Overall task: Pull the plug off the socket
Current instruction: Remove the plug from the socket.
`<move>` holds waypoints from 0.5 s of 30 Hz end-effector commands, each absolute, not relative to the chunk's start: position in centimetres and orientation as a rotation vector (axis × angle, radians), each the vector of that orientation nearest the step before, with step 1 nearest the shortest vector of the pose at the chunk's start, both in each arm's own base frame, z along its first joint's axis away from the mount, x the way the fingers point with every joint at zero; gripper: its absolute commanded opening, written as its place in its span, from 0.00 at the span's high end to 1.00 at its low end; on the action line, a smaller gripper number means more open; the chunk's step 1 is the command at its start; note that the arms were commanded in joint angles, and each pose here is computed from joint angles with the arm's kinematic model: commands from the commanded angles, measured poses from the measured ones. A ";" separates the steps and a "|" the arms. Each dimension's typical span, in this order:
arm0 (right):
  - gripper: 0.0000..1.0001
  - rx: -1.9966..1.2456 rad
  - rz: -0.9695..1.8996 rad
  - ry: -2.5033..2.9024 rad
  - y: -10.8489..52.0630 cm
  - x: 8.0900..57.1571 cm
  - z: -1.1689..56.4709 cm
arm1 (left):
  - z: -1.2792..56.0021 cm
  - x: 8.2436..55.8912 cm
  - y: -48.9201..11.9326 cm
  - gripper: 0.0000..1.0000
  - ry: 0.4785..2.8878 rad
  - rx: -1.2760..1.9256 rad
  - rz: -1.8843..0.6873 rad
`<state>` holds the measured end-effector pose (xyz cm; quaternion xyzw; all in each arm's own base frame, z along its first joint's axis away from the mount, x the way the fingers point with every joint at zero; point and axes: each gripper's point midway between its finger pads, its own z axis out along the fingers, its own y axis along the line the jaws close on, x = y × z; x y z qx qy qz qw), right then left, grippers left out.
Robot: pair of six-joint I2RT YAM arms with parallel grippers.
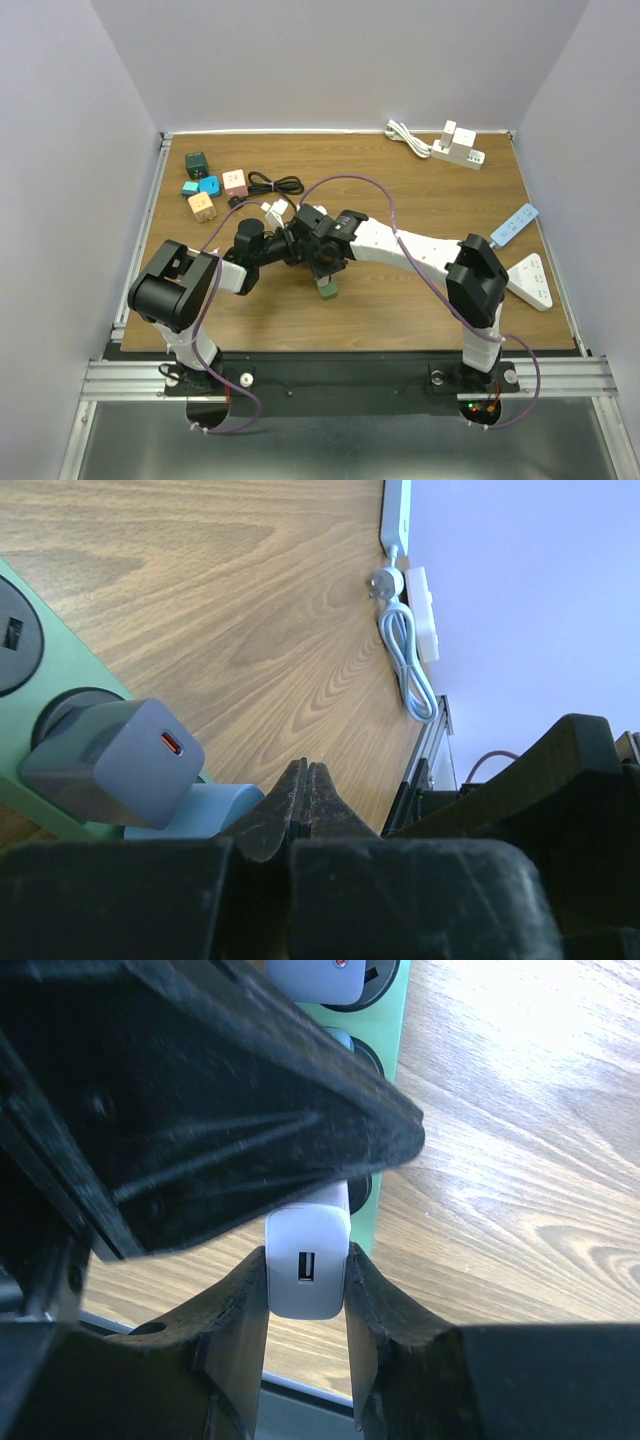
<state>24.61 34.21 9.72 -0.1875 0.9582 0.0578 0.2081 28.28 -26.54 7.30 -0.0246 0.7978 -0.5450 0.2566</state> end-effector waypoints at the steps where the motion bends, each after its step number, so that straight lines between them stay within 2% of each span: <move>1: 1.00 -0.407 0.350 2.428 34.5 26.7 19.2 | -5.6 21.7 -21.0 1.00 2.678 -0.331 -1.098; 8: 0.99 -0.404 0.330 2.441 32.9 25.7 18.7 | -5.5 22.4 -21.3 1.00 2.663 -0.352 -1.123; 15: 1.00 -0.372 0.296 2.384 33.0 27.1 20.0 | -5.6 22.3 -21.4 1.00 2.666 -0.355 -1.138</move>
